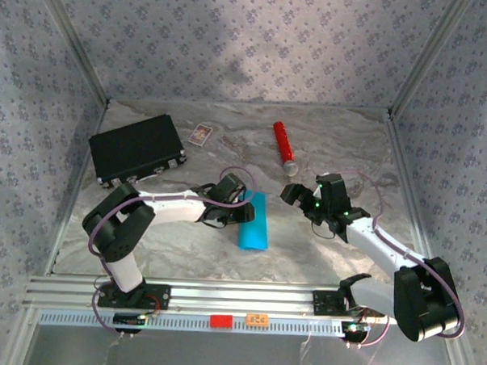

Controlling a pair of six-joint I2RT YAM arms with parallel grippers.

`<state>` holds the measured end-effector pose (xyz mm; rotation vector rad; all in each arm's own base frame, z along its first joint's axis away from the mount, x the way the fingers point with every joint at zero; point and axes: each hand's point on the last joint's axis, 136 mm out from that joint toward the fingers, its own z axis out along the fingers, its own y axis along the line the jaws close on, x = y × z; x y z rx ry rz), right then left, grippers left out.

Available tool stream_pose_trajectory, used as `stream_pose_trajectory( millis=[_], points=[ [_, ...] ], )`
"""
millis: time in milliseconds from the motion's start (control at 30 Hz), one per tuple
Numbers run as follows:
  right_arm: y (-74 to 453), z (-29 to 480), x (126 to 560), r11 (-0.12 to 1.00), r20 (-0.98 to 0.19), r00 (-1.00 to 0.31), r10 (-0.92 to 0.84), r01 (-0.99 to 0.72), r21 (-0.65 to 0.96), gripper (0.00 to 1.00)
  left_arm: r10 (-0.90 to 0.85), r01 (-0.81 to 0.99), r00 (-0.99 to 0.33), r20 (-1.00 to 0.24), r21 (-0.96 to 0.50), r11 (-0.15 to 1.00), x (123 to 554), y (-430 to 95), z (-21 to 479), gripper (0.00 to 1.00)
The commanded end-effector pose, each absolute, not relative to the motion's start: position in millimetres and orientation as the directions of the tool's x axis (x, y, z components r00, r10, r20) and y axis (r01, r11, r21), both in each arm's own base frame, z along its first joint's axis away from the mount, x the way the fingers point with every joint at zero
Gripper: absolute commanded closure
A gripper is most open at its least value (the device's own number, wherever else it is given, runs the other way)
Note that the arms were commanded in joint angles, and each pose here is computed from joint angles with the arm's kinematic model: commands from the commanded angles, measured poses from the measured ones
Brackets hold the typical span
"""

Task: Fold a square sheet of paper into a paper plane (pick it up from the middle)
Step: Hold the square sheet of paper at the center of the table.

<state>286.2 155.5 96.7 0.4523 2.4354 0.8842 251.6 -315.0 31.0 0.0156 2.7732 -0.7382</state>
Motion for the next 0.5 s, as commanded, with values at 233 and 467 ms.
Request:
stream_pose_trajectory(
  millis=[233, 467],
  points=[
    [160, 105, 291, 0.738, -0.365, -0.818, 0.446, 0.105, 0.667, 0.01, -0.07, 0.046, -0.965, -0.254, -0.424, 0.904, 257, -301, 22, 0.52],
    [159, 102, 291, 0.74, -0.362, -0.817, 0.448, 0.113, 0.663, 0.01, -0.101, 0.016, -0.961, -0.256, -0.42, 0.907, 258, -298, 19, 0.58]
  ],
)
